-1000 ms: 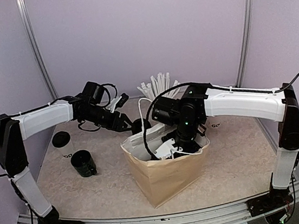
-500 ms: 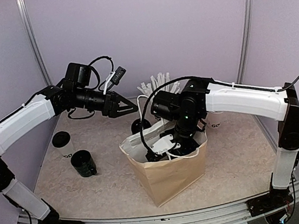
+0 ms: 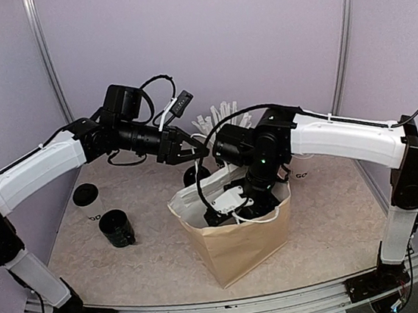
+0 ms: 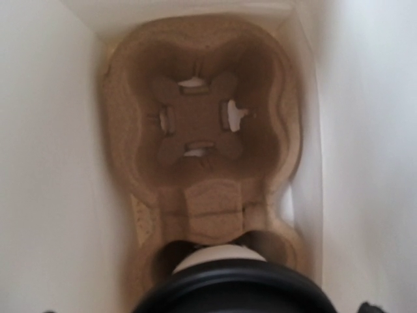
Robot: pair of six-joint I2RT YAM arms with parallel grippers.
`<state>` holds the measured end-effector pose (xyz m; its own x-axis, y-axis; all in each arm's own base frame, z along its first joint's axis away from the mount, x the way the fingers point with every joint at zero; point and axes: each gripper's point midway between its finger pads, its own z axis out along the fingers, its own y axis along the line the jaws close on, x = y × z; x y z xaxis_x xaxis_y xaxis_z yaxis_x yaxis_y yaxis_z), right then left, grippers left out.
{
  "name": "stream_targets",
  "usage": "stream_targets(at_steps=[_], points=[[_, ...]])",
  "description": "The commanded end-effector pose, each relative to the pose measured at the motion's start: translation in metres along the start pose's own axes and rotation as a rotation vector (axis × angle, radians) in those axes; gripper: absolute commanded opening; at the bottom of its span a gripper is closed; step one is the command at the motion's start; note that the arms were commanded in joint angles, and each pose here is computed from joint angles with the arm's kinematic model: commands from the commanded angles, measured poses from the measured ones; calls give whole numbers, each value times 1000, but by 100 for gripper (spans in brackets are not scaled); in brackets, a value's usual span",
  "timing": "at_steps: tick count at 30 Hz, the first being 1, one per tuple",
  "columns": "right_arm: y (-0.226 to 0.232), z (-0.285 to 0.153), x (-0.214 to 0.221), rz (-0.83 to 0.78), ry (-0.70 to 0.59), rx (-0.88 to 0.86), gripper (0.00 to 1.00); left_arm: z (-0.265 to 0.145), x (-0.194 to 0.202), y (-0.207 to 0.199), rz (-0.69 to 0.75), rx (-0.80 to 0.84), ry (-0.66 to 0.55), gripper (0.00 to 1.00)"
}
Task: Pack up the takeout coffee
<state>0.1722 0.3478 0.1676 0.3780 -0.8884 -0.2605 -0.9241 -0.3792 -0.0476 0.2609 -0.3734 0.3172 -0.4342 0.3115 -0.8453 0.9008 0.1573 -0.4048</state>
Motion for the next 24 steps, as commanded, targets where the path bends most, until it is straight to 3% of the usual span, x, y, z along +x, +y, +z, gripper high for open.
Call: stream_targets(at_steps=[1, 5, 8, 18, 24], points=[[-6, -29, -10, -2, -63, 63, 99, 23, -9, 12, 3, -27, 10, 36], [-11, -45, -16, -20, -85, 110, 99, 37, -6, 15, -5, -11, 43, 9], [-11, -54, -19, -29, -97, 122, 99, 46, -5, 14, -5, 2, 58, 1], [-3, -79, -22, -81, -122, 159, 99, 44, -21, 44, -27, -138, 46, 0], [4, -66, -35, -100, -158, 87, 99, 60, -37, 32, -19, -67, 43, 0]])
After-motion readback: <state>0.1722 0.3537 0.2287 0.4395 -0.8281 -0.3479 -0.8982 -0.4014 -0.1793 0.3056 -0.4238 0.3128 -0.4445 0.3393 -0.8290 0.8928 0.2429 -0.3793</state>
